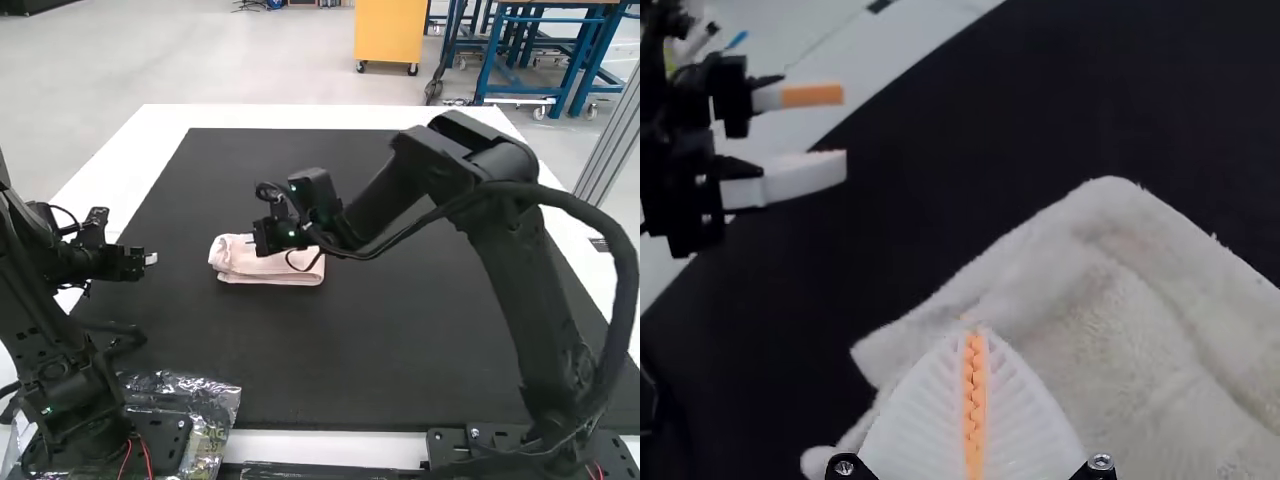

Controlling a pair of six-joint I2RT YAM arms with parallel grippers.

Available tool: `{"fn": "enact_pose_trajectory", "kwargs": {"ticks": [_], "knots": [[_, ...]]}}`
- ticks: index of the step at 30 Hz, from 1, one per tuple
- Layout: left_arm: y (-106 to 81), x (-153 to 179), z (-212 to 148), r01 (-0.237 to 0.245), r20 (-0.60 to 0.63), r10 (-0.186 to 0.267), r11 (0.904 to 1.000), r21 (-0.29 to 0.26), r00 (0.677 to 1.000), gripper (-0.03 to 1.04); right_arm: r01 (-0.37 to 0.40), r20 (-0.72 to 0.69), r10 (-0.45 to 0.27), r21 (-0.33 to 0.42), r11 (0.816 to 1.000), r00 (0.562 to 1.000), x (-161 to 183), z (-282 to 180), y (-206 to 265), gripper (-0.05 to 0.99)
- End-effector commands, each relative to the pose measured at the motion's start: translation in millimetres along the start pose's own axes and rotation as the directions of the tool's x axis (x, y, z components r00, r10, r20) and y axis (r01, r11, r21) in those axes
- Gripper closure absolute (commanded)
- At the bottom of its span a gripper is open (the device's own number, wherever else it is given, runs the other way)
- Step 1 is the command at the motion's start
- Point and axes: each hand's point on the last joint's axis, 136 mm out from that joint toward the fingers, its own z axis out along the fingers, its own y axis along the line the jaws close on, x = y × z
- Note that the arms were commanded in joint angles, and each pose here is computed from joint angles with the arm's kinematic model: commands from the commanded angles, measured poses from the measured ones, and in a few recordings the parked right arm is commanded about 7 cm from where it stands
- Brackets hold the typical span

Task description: Fold the towel.

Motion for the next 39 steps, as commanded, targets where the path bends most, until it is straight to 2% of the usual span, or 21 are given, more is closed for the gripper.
{"fn": "enact_pose_trajectory", "kwargs": {"ticks": [1,15,19,25,28,30,33,37,38,39], "knots": [[-9.2,-3.7,2.1,-0.026,0.018,0.025,0.9989,0.039,1.0,0.04,0.008,0.01,-0.007,-0.004,1.0,1.0,-1.6,5.1,-11.0,0.96],[-13.9,-8.6,4.7,-0.038,0.028,0.036,0.9978,0.055,0.999,0.04,-0.012,-0.006,0.012,0.029,1.0,1.0,29.7,28.6,-60.9,0.96],[-11.6,-16.8,5.1,-0.029,0.041,0.027,0.9983,0.05,0.999,0.04,-0.018,0.005,0.018,0.031,0.999,1.0,22.5,24.9,-63.5,0.96],[-7.3,-59.7,1.5,-0.02,0.115,0.014,0.9988,0.045,0.993,0.04,-0.032,0.09,0.029,0.029,0.999,0.996,-47.2,-5.0,-45.3,0.96],[-14.1,-93.6,-3.2,-0.029,0.166,0.019,0.998,0.056,0.986,0.04,-0.053,0.138,0.048,0.029,0.998,0.989,-87.9,-30.6,-33.2,0.96],[-22.1,-120.0,-8.6,-0.036,0.206,0.021,0.997,0.069,0.978,0.04,-0.039,0.174,0.033,0.029,0.999,0.984,-113.7,-50.6,-22.0,0.96],[-40.7,-161.9,-20.2,-0.039,0.272,0.01,0.9942,0.1,0.962,0.04,-0.012,0.231,0.004,0.034,0.999,0.973,-154.1,-85.5,-3.4,0.96],[-78.3,-218.6,-45.9,-0.058,0.367,-0.005,0.9855,0.16,0.93,0.04,0.014,0.318,-0.032,0.061,0.998,0.948,-206.3,-144.4,15.0,0.95],[-89.8,-232.3,-54.2,-0.065,0.394,-0.01,0.982,0.177,0.919,0.04,0.023,0.345,-0.046,0.071,0.997,0.937,-219.5,-161.6,20.2,0.92],[-102.2,-245.4,-62.9,-0.076,0.42,-0.013,0.9783,0.193,0.907,0.04,0.032,0.372,-0.061,0.084,0.996,0.926,-231.5,-179.4,25.3,0.8]]}}
